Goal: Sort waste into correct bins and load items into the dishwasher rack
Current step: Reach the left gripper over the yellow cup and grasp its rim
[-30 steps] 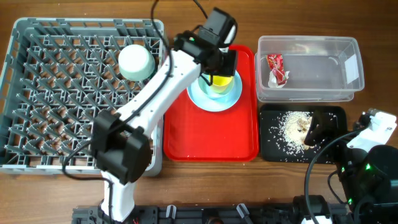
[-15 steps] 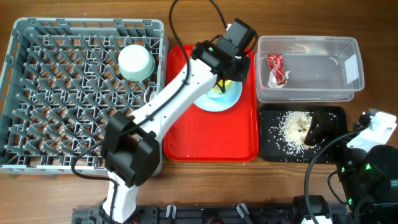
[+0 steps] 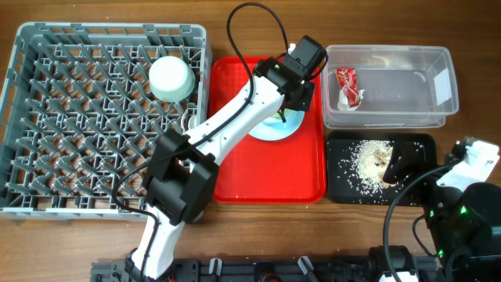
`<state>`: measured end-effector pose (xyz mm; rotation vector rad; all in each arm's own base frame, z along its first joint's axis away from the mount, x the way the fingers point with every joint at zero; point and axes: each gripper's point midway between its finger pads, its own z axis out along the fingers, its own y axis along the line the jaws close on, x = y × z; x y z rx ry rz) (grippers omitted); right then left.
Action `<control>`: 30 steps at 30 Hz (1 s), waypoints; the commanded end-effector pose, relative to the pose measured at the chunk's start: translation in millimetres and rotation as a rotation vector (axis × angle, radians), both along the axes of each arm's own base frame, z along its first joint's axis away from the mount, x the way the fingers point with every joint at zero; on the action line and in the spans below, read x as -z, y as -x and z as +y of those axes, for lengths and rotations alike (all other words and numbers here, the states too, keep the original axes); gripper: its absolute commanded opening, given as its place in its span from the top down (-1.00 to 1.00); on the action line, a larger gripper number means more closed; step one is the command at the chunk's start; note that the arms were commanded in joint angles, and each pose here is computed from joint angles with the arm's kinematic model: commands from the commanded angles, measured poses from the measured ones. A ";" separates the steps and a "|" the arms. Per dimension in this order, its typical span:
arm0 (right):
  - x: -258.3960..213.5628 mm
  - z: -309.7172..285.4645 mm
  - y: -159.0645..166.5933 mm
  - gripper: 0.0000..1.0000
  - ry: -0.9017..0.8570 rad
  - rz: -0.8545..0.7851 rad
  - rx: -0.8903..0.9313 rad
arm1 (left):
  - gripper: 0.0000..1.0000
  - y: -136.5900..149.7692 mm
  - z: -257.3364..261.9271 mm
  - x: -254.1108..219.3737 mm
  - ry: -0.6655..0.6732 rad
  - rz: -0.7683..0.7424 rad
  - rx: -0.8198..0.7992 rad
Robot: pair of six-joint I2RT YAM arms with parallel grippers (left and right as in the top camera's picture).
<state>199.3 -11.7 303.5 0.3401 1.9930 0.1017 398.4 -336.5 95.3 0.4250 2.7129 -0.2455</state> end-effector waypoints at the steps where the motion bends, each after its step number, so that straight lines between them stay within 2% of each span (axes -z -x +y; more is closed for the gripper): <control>1: -3.9 0.9 0.2 -0.99 0.011 -0.010 -0.013 | 0.70 -2.4 2.7 8.1 -0.027 0.005 0.002; 6: -3.9 0.9 0.2 -0.99 0.011 -0.010 -0.013 | 0.72 1.3 6.0 14.2 -0.041 0.020 0.002; 9: -3.9 0.9 0.2 -0.99 0.011 -0.010 -0.013 | 0.82 1.6 6.2 14.5 -0.042 0.022 0.002; 15: -4.0 0.9 0.1 -1.00 0.011 -0.010 -0.013 | 0.81 6.6 11.7 17.5 -0.066 0.044 0.001; 20: -3.9 0.9 0.2 -1.00 0.011 -0.010 -0.013 | 0.73 6.1 12.4 17.5 -0.067 0.044 -0.001; 27: -3.9 0.9 0.2 -1.00 0.011 -0.010 -0.013 | 0.80 4.8 15.4 17.7 -0.082 0.036 -0.008; 30: -3.9 0.9 0.2 -0.99 0.011 -0.010 -0.013 | 0.77 7.1 17.4 19.1 -0.091 0.046 -0.007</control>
